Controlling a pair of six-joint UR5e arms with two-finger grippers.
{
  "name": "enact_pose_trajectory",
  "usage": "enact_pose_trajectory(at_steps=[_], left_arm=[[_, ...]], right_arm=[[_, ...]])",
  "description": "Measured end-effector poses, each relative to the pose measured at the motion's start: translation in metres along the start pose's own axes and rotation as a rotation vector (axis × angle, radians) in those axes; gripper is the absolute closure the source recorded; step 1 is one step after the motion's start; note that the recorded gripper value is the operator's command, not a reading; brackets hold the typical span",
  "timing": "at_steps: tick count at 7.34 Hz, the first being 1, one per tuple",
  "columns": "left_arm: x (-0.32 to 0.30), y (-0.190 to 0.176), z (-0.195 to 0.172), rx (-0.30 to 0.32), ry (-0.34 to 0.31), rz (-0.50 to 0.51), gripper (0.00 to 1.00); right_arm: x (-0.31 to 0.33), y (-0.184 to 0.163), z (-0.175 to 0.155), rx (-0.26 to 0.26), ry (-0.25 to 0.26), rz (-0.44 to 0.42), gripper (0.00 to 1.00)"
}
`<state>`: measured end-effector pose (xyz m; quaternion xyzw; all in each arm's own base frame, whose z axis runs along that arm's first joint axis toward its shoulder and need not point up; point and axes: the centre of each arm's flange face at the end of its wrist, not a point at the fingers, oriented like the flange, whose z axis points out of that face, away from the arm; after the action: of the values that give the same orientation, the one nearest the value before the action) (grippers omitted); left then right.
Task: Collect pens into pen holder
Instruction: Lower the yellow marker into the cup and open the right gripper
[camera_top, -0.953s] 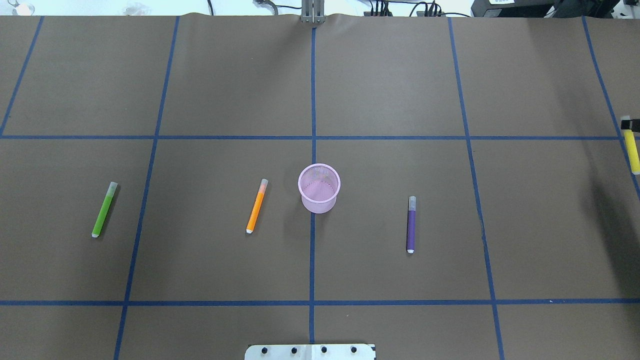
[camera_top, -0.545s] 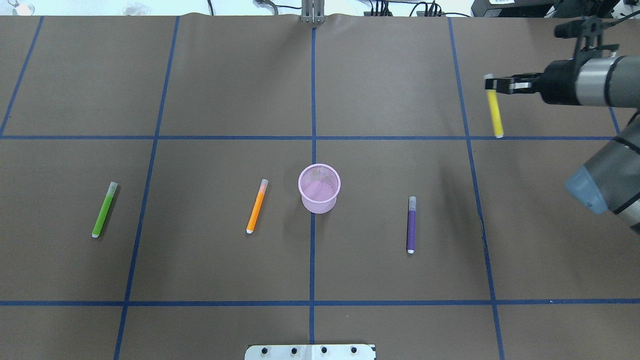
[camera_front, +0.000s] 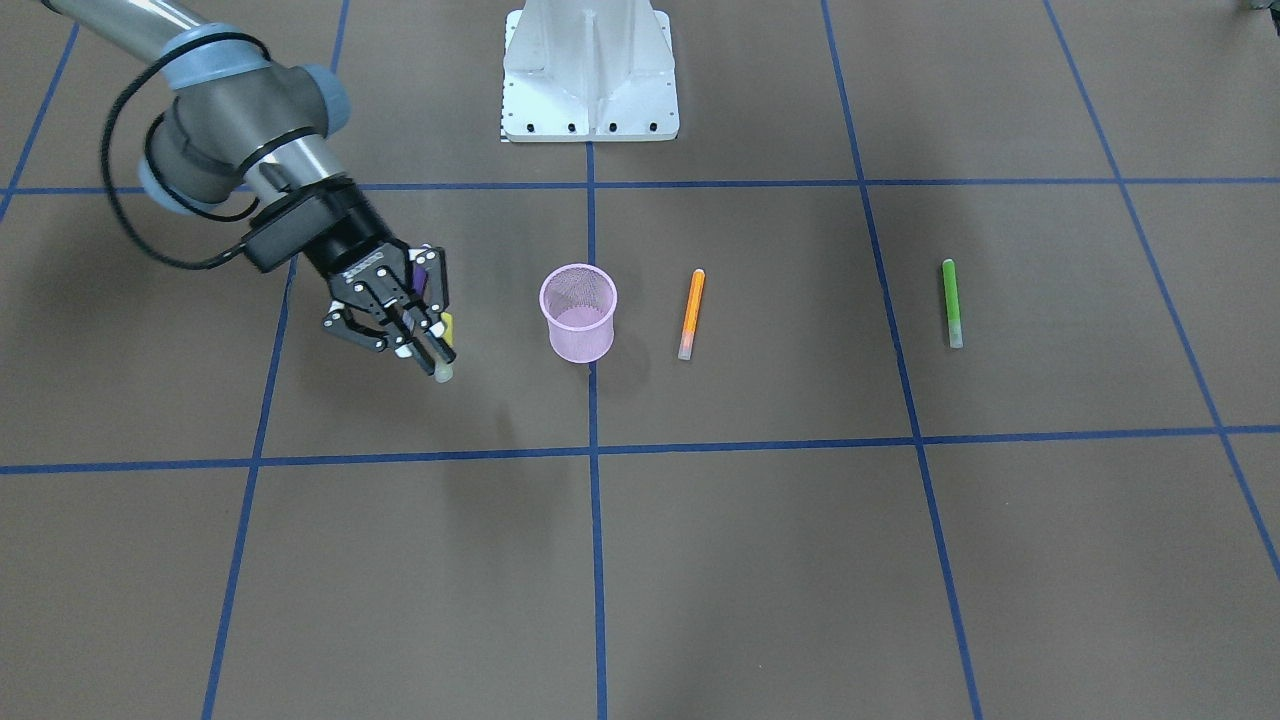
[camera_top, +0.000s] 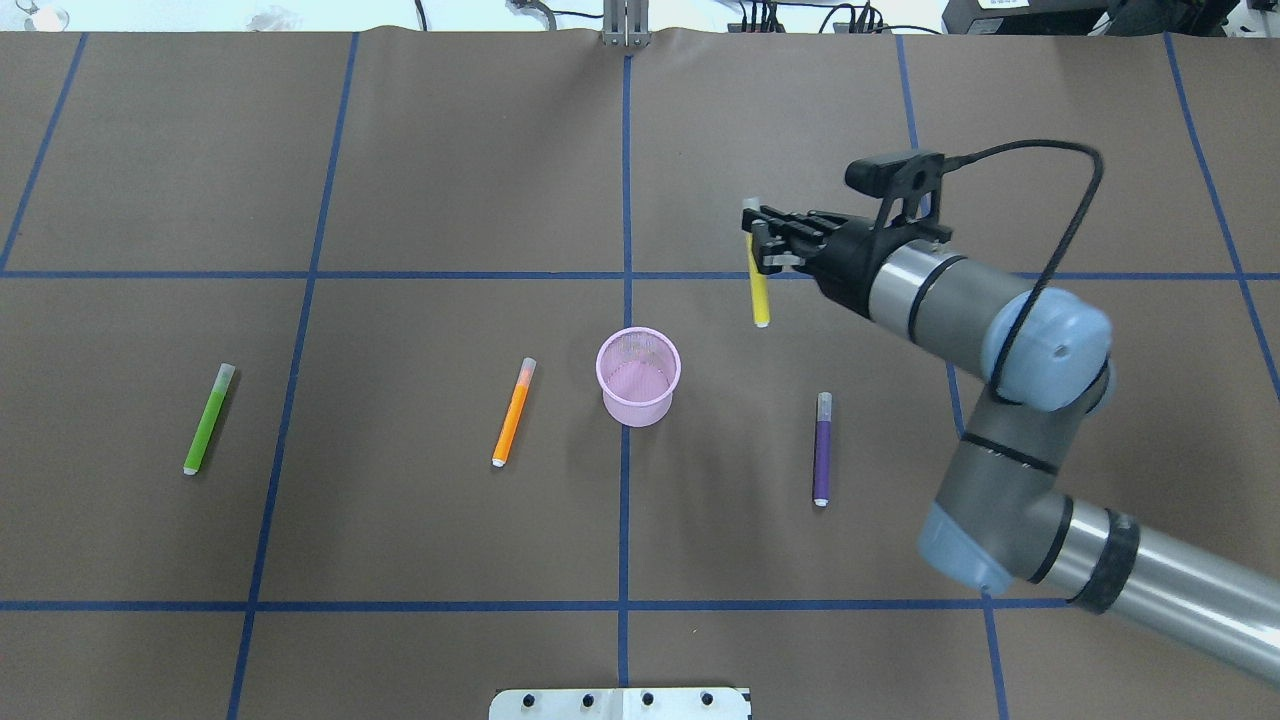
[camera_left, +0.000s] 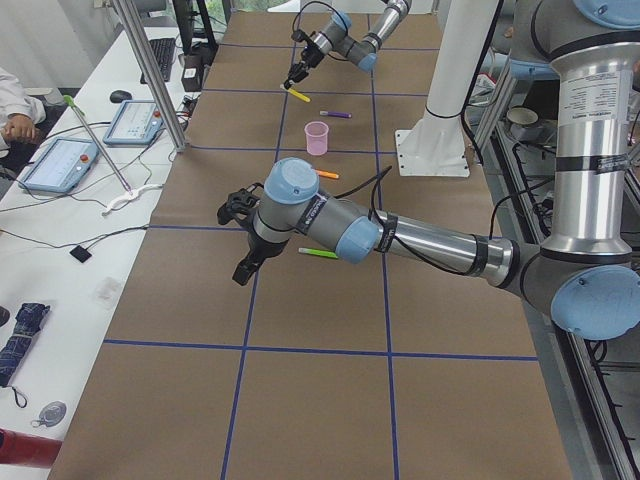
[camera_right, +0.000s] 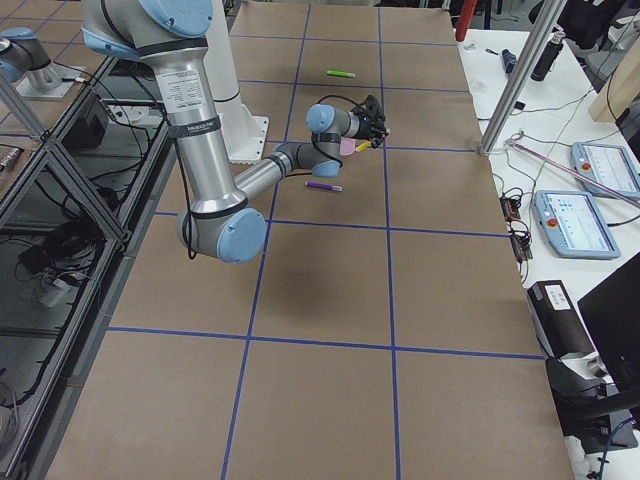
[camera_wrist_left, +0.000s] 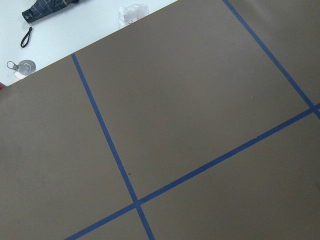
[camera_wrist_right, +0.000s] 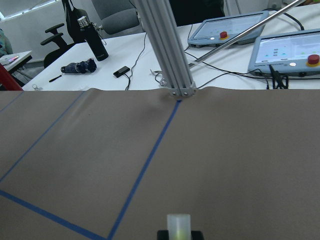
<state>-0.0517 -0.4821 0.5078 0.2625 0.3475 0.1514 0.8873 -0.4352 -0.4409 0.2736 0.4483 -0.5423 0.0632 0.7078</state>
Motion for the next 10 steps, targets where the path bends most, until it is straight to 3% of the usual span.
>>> enact_pose_trajectory(at_steps=[2,4,6,7,10], left_arm=[[-0.003,0.003,0.005,-0.010,0.002,-0.005,0.00],[-0.006,0.006,0.010,-0.014,0.003,-0.007,0.00],[-0.009,0.008,0.013,-0.014,0.003,-0.007,0.00],[-0.010,0.008,0.014,-0.014,0.003,-0.008,0.00],[-0.010,0.008,0.014,-0.014,0.003,-0.008,0.00]], right_arm=[[-0.070,0.024,0.012,0.072,0.059,-0.036,1.00],[-0.106,0.043,0.012,0.097,0.084,-0.093,1.00],[-0.127,0.073,0.008,0.109,0.103,-0.114,0.36],[-0.134,0.085,0.007,0.113,0.111,-0.119,0.20],[-0.141,0.090,0.007,0.114,0.118,-0.126,0.08]])
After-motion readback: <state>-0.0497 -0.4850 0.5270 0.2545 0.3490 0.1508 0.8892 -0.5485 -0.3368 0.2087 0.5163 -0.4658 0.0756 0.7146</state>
